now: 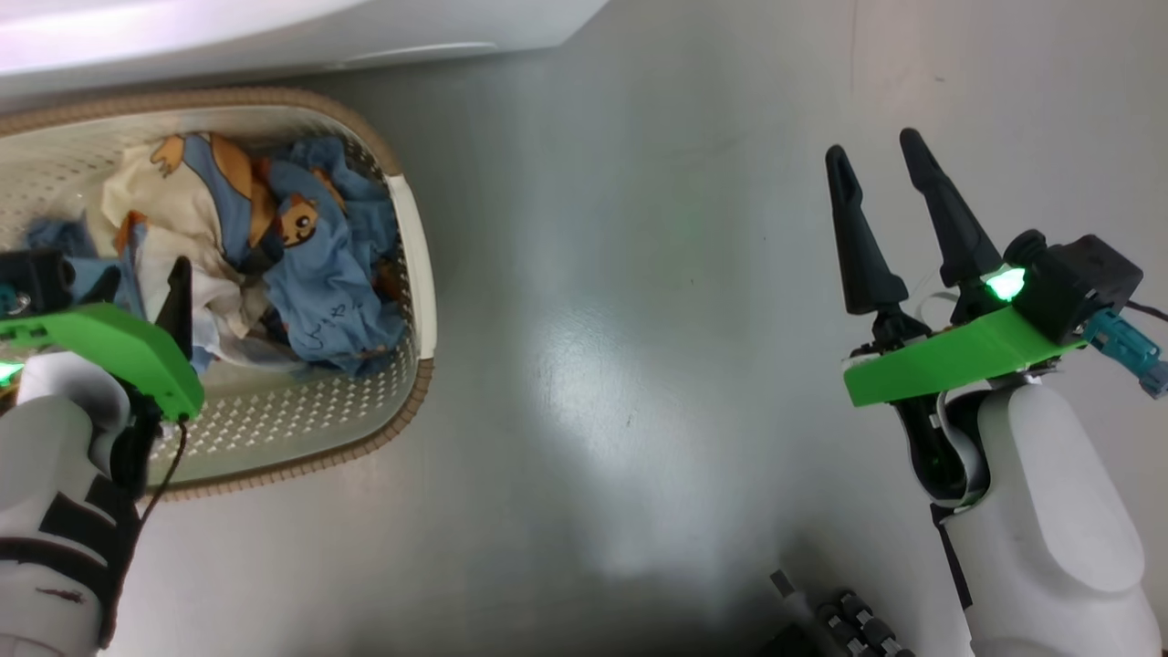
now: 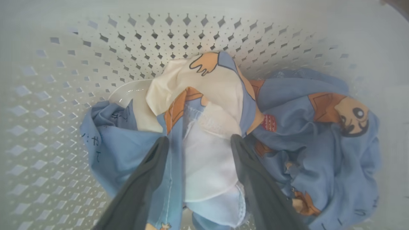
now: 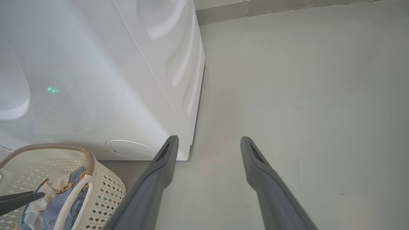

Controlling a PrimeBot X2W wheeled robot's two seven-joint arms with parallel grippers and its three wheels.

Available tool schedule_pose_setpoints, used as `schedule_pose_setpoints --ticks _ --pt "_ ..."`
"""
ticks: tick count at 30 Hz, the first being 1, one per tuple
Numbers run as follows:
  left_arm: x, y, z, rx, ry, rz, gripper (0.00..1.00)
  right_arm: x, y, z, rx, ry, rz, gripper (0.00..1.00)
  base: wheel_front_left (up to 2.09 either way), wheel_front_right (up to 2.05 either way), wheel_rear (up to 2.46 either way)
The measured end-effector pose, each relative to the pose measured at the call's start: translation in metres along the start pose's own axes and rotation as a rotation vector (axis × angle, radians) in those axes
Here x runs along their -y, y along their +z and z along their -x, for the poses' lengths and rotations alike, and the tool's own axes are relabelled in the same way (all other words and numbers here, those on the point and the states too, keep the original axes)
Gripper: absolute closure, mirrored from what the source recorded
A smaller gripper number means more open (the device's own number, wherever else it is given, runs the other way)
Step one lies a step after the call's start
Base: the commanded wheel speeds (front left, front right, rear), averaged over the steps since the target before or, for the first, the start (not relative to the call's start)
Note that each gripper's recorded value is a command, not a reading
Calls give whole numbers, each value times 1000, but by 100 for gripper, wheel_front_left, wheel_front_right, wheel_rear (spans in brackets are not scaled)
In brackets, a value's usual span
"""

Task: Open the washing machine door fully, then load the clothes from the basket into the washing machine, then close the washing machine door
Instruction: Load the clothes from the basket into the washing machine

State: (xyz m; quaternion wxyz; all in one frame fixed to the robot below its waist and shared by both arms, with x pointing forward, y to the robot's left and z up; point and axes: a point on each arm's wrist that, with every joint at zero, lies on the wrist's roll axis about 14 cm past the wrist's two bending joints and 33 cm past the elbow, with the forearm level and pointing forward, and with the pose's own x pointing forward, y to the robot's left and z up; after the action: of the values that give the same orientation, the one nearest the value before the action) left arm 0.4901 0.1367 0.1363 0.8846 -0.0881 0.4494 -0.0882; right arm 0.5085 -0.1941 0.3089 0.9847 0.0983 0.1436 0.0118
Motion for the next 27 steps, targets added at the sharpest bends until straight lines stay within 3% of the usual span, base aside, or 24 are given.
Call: schedule_pose_setpoints --ticks 14,15,16,17,18,27 --pt "2 -13 -25 -89 -18 -10 0 1 -6 -7 -3 5 8 0 0 0 0" --pt "3 -15 -25 -99 -21 -11 23 1 -6 -7 -4 4 9 0 0 0 0" --pt "4 -17 -25 -109 -23 -12 67 1 -6 -7 -3 3 9 0 0 0 0" --pt "5 -17 -25 -114 -25 -14 87 1 -5 -7 -2 3 10 0 0 0 0" --pt "5 -16 -24 -113 -25 -12 100 1 -5 -6 -1 4 10 0 0 0 0" --pt "10 -2 -13 -60 -26 46 100 -6 8 -6 23 18 8 0 0 0 0"
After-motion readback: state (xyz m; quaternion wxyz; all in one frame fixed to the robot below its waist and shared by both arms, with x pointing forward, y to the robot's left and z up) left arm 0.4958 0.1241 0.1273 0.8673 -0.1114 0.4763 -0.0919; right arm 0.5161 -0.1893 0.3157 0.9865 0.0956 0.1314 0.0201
